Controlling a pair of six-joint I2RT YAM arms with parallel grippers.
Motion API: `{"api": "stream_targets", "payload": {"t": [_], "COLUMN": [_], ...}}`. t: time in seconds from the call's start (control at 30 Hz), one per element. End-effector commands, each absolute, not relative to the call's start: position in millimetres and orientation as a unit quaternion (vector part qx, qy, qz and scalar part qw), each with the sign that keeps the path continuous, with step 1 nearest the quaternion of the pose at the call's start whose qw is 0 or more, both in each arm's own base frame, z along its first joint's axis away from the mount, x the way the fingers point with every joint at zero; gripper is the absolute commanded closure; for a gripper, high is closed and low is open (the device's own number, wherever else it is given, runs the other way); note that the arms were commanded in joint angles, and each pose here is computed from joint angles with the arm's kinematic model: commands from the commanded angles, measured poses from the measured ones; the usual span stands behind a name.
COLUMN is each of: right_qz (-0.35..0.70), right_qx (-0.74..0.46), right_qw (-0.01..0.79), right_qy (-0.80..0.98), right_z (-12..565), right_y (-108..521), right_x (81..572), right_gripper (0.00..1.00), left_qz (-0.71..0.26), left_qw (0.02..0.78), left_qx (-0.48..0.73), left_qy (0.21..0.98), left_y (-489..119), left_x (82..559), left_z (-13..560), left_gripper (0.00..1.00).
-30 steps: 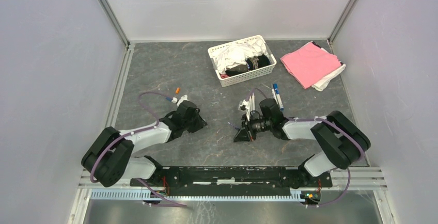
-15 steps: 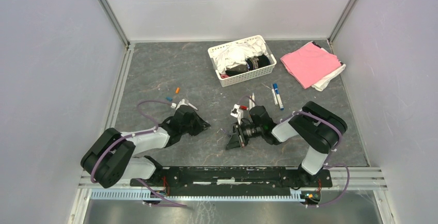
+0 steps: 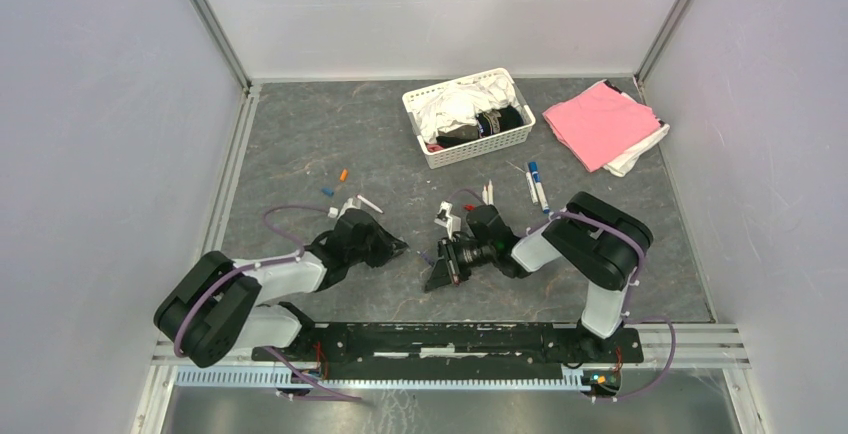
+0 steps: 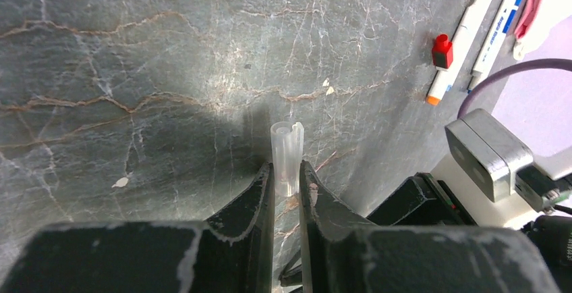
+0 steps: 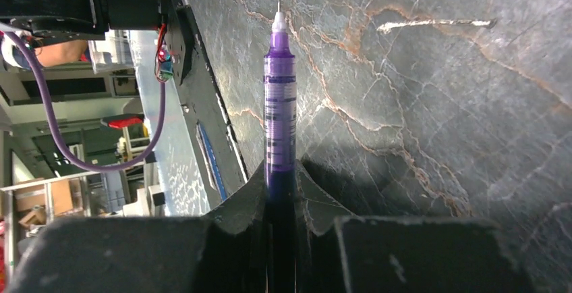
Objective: Insert the pens into the pen caps
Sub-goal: Insert the pen cap onto the pen.
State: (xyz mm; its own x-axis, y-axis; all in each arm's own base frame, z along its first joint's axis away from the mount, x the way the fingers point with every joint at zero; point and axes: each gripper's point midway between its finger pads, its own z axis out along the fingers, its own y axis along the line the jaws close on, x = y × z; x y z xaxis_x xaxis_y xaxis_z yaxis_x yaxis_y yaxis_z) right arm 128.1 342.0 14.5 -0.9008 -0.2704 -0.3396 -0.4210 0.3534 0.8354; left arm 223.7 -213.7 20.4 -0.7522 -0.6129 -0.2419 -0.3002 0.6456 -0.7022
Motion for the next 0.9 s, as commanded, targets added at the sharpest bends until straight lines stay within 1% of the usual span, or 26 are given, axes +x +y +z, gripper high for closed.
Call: {"api": "stream_targets", "payload": {"t": [0.0,0.23,0.33,0.47,0.67,0.87], "right_qz": [0.516,0.524,0.524,0.51,0.492,0.523], "right_qx": [-0.178,-0.192,-0.224,-0.268,-0.311,-0.32], "right_qw": [0.043,0.062,0.104,0.135,0.187,0.191], "right_qy": [0.837,0.827,0.815,0.806,0.792,0.766], "right_z": [5.0,14.0,27.3,38.5,50.8,67.5], "right_y": [345.2,346.6,348.4,348.1,337.1,343.8], "right_x": [125.3,127.5,137.9,155.0,170.4,165.5], "right_gripper": [1.0,1.0,1.0,1.0,1.0,1.0], "left_qz": [-0.369,-0.391,-0.4,-0.404,-0.401,-0.439], "left_qw": [0.236,0.248,0.259,0.279,0.287,0.311], "left_qx": [-0.273,-0.277,-0.276,-0.272,-0.269,-0.266], "left_qy": [0.857,0.842,0.835,0.828,0.827,0.799], "left_y": [-222.3,-224.3,-224.5,-221.6,-218.3,-220.7], "left_x": [226.4,229.0,231.7,234.9,233.8,236.4], "left_z": [33.2,44.3,54.5,67.8,71.6,99.4], "left_gripper": [0.98,0.98,0.98,0.98,0.98,0.98]}}
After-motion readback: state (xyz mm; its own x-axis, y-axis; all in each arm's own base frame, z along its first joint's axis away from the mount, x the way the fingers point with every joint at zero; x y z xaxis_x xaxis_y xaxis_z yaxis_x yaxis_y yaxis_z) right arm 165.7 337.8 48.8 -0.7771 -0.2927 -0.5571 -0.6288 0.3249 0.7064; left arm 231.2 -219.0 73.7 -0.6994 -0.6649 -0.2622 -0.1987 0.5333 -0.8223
